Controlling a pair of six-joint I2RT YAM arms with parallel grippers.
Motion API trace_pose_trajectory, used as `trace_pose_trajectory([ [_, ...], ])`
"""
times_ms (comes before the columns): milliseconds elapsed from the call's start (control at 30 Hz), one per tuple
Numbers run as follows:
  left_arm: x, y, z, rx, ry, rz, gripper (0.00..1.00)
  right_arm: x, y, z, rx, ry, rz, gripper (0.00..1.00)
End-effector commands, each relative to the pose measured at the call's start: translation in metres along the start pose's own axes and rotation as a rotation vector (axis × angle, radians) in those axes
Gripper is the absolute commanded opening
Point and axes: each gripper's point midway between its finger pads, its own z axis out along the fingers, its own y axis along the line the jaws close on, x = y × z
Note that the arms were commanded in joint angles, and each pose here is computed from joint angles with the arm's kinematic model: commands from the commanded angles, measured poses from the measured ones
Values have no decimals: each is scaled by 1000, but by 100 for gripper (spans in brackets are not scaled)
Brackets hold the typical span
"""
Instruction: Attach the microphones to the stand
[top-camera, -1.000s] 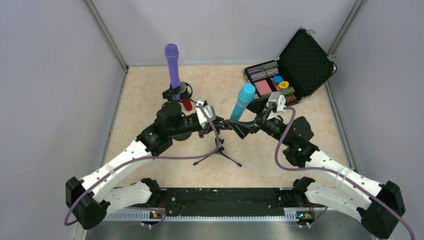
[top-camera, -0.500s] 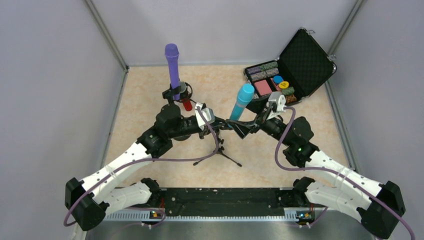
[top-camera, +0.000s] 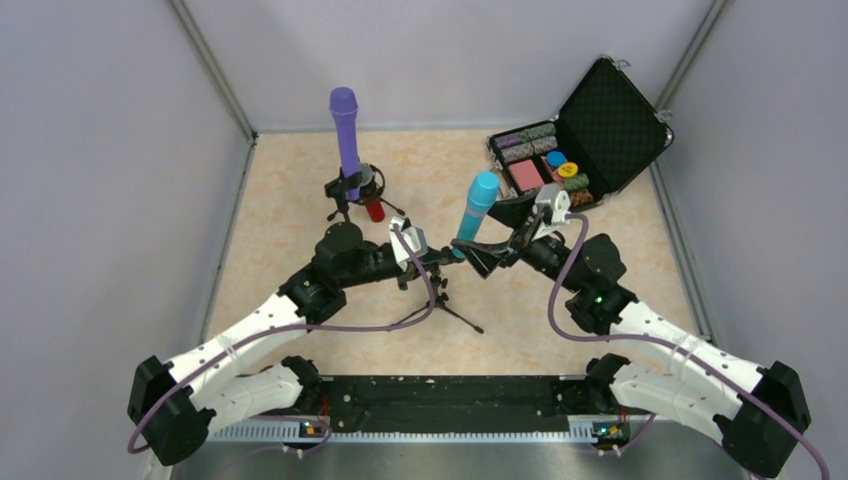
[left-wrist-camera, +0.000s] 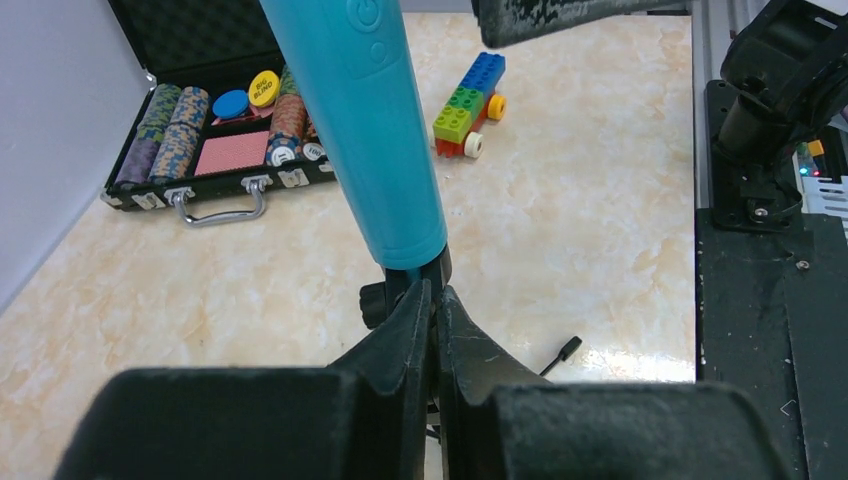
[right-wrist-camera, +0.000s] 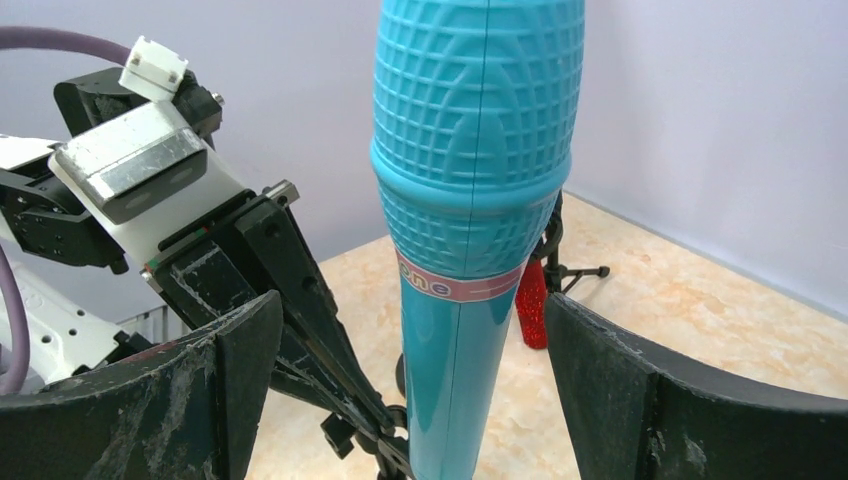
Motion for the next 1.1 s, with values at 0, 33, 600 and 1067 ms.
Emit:
trace_pose_trajectory([
  [0,73,-15,-12,-7,227,-156,8,-4,4,-1,-8,-19,-4,98],
  [33,76,-15,-13,-10,234,-160,8,-3,3,-1,-6,-16,-3,98],
  [600,112,-24,-5,1,236,-217,2,2,1,-3,5,-5,4,98],
  [1067,123,-20,-9,-62,231,-227,8,2,1,-5,10,-7,9,98],
])
